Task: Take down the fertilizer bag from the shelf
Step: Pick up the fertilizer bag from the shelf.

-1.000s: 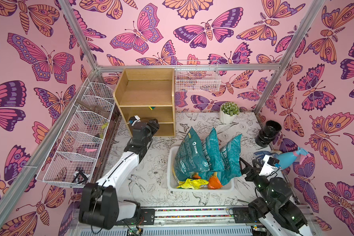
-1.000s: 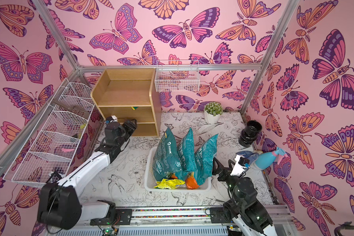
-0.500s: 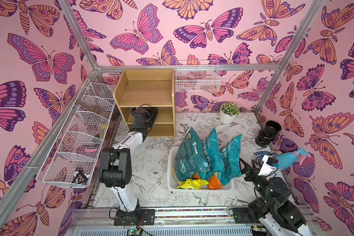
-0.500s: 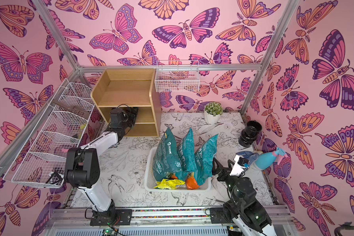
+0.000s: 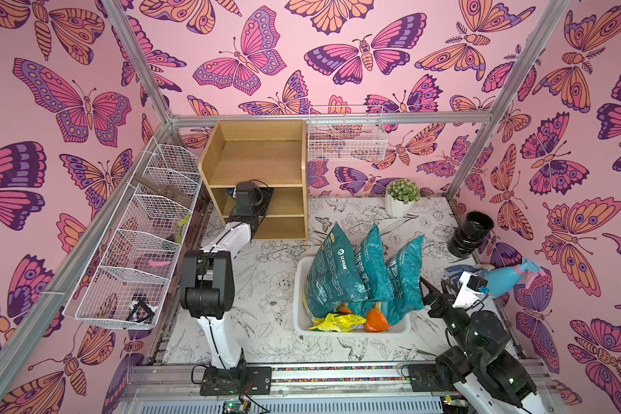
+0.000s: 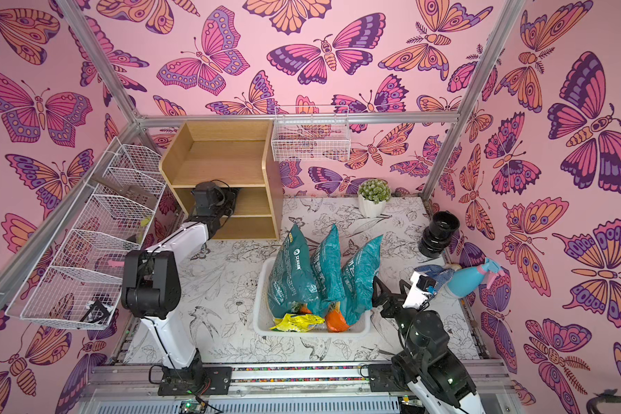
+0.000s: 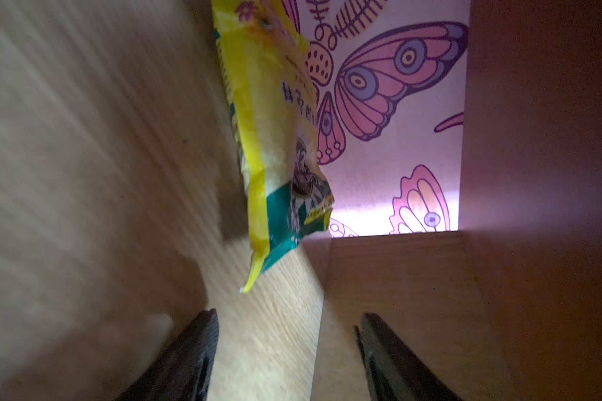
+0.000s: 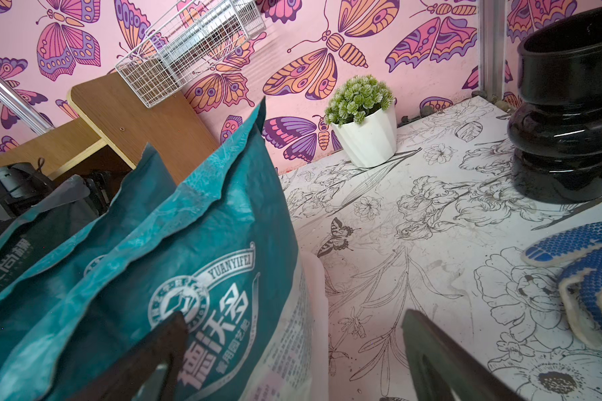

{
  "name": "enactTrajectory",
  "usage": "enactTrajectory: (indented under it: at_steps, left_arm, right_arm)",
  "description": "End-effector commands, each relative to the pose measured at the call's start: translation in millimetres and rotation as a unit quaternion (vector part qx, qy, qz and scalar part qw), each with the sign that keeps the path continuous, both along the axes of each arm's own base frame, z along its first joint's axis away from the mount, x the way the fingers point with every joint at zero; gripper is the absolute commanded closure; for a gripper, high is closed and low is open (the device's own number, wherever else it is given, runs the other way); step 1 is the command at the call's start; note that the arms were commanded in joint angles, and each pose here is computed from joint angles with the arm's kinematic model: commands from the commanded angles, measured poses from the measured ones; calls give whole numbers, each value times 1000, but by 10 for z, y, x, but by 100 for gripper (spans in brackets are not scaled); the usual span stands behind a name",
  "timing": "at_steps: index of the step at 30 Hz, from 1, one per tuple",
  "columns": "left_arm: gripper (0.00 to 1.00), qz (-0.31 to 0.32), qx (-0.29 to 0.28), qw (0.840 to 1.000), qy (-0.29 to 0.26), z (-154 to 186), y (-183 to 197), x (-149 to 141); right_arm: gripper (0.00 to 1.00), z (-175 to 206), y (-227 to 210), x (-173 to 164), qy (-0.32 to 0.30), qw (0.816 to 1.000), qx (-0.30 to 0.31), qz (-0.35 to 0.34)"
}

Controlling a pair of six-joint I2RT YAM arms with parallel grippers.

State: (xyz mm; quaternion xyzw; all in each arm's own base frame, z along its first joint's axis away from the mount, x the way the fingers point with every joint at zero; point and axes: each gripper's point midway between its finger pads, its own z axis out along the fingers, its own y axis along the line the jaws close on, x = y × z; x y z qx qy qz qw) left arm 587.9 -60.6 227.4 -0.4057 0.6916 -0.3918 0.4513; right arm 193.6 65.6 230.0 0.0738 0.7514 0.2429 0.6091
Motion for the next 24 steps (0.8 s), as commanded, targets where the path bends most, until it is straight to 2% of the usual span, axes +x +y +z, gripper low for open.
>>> enactTrajectory:
  at_steps: [1,6,10,13,17,24]
  left_arm:
    - [30,-5,8,999,47,-388,30,75]
    - [33,3,14,997,71,-598,67,136]
    - [45,11,27,996,80,-681,111,139]
    - [63,18,41,996,82,-682,159,138]
    - [99,10,40,996,83,-700,153,172]
    - [100,5,34,996,79,-606,133,107]
  right_arm:
    - [1,5,29,0,-6,1000,-6,8]
    - [1,3,31,5,-7,1000,-7,8]
    - [1,0,34,8,-7,1000,-7,8]
    - [1,-2,38,13,-8,1000,-8,9]
    - [1,1,40,12,-7,1000,-8,9]
    - [1,-9,39,14,-6,1000,-9,9]
